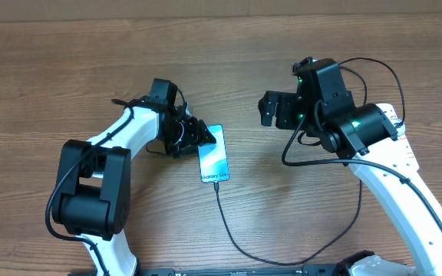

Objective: Plug charger to phone and switch on socket
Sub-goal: 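Open the left gripper and release the phone on the table, then lift the left arm away and move the right gripper to the power strip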

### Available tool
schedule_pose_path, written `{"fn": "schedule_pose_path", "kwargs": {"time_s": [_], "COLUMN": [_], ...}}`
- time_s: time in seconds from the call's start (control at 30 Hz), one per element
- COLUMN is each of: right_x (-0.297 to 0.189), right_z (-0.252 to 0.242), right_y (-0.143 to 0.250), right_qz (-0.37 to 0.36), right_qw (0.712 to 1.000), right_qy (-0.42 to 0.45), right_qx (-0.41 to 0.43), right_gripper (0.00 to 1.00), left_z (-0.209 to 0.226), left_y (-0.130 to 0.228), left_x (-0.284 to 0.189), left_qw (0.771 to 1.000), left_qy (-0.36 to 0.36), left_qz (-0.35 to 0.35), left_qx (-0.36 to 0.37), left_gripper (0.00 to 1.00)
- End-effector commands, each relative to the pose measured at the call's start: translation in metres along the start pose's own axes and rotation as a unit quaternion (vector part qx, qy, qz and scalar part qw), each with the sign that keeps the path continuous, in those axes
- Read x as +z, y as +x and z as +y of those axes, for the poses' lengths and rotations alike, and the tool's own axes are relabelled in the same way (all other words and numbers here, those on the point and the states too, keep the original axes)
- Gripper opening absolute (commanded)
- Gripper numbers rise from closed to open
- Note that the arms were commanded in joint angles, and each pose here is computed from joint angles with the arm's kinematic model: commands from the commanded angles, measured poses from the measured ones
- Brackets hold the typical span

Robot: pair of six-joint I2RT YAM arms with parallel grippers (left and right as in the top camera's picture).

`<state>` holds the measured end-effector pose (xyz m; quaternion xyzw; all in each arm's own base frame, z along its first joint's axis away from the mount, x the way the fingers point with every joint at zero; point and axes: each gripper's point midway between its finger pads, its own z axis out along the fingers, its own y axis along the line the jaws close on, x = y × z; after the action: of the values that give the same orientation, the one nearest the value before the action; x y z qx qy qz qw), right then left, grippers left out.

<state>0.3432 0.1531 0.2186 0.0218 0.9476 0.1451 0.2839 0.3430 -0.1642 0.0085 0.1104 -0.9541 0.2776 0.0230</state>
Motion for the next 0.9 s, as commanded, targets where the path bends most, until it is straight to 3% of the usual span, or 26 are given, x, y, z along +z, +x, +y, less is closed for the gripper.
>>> {"fn": "schedule_pose_path", "kwargs": {"time_s": [0.0, 0.1, 0.2, 0.3, 0.4, 0.47, 0.57, 0.7, 0.87], "right_x": [-0.006, -0.007, -0.009, -0.007, -0.007, -0.011, -0.025, -0.051, -0.063], "right_z": [0.011, 0.017, 0.023, 0.013, -0.021, -0.043, -0.091, -0.149, -0.202], "right_y": [-0.002, -0.013, -0.027, -0.023, -0.004, 0.011, 0.034, 0.047, 0.029], "right_qz": [0.001, -0.023, -0.050, -0.044, -0.013, 0.017, 0.048, 0.034, -0.014], "right_qw": [1.000, 0.999, 0.997, 0.999, 0.998, 0.995, 0.973, 0.919, 0.881], "right_qy": [-0.027, -0.040, -0.053, -0.027, 0.053, 0.103, 0.204, 0.318, 0.343], "right_qx": [-0.002, -0.002, -0.002, 0.001, 0.005, 0.010, 0.096, 0.230, 0.327], "right_gripper": [1.00, 1.00, 0.75, 0.60, 0.45, 0.28, 0.11, 0.07, 0.04], "left_z": [0.071, 0.069, 0.062, 0.053, 0.040, 0.028, 0.001, -0.040, -0.072], "left_y": [-0.003, -0.010, -0.026, -0.047, -0.073, -0.083, -0.087, -0.063, 0.001], "left_x": [0.020, 0.020, 0.012, -0.015, -0.068, -0.110, -0.185, -0.267, -0.349], "left_qw": [0.990, 0.989, 0.989, 0.987, 0.979, 0.970, 0.952, 0.933, 0.902], "left_qy": [-0.142, -0.138, -0.134, -0.141, -0.176, -0.204, -0.239, -0.230, -0.199], "left_qz": [-0.011, -0.021, -0.041, -0.060, -0.091, -0.117, -0.174, -0.257, -0.359], "left_qx": [0.024, 0.050, 0.054, 0.046, 0.055, 0.063, 0.078, 0.100, 0.132], "left_gripper": [0.64, 0.68, 0.64, 0.54, 0.54, 0.55, 0.54, 0.53, 0.54]}}
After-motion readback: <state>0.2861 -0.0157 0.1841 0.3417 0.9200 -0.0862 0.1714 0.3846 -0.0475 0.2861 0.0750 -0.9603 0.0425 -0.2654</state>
